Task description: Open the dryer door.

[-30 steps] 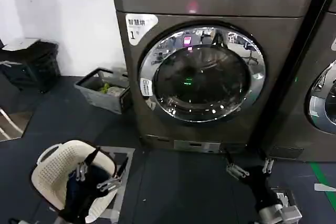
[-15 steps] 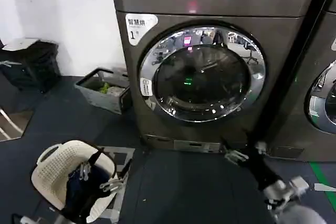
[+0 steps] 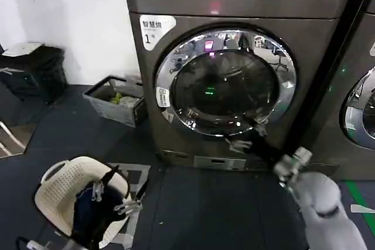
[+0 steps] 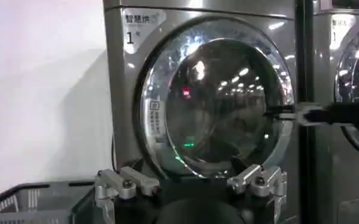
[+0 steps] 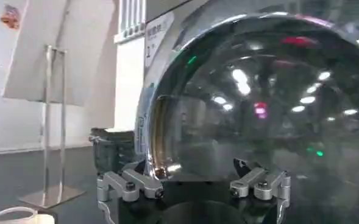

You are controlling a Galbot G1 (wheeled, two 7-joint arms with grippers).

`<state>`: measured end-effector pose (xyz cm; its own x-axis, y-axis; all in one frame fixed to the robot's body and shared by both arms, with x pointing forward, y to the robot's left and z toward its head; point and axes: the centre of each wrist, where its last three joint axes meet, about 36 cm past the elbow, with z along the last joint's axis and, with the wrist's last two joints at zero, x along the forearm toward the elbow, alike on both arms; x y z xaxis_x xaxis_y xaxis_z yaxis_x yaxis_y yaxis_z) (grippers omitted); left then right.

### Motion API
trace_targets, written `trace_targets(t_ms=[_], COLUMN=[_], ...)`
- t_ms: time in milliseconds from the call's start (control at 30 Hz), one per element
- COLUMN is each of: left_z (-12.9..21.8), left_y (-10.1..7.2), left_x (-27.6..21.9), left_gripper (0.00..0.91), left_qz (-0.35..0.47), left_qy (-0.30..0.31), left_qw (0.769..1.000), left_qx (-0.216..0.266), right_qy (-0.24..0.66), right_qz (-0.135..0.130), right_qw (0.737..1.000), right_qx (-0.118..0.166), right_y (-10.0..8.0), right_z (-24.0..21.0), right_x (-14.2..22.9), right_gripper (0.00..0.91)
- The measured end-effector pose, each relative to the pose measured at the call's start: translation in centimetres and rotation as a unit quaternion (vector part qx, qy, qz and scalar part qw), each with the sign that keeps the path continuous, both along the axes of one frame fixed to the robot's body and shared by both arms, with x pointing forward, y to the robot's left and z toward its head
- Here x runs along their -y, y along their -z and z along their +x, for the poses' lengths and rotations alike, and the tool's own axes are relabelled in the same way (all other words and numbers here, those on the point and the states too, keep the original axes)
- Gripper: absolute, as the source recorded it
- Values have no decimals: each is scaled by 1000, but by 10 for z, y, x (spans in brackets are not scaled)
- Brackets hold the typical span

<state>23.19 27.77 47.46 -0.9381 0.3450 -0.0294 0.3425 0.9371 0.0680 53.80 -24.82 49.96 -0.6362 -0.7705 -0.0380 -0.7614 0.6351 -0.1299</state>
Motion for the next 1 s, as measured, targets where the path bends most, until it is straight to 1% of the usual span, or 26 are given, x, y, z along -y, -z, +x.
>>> trace_targets(t_ms=[67, 167, 400, 800, 1000], left_z=[0, 0, -2, -3, -3], left_y=[0, 0, -2, -2, -2], left_x=[0, 0, 2, 4, 4], left_gripper=[907, 907, 907, 907, 907], left_qz=[4, 6, 16, 22, 24], left_qy=[0, 0, -1, 2, 2], left_qw=[1000, 1000, 1000, 1000, 1000], left_qx=[1, 1, -3, -13, -13], right_qy=[-7, -18, -36, -65, -69], right_qz=[-11, -21, -26, -36, -36], right_qw=[1000, 1000, 999, 997, 997], right_qx=[0, 4, 18, 11, 5], right_y=[-1, -4, -16, -21, -23], right_z=[12, 27, 54, 80, 93], right_x=[-10, -30, -68, -106, -122], right_gripper=[907, 907, 907, 907, 907])
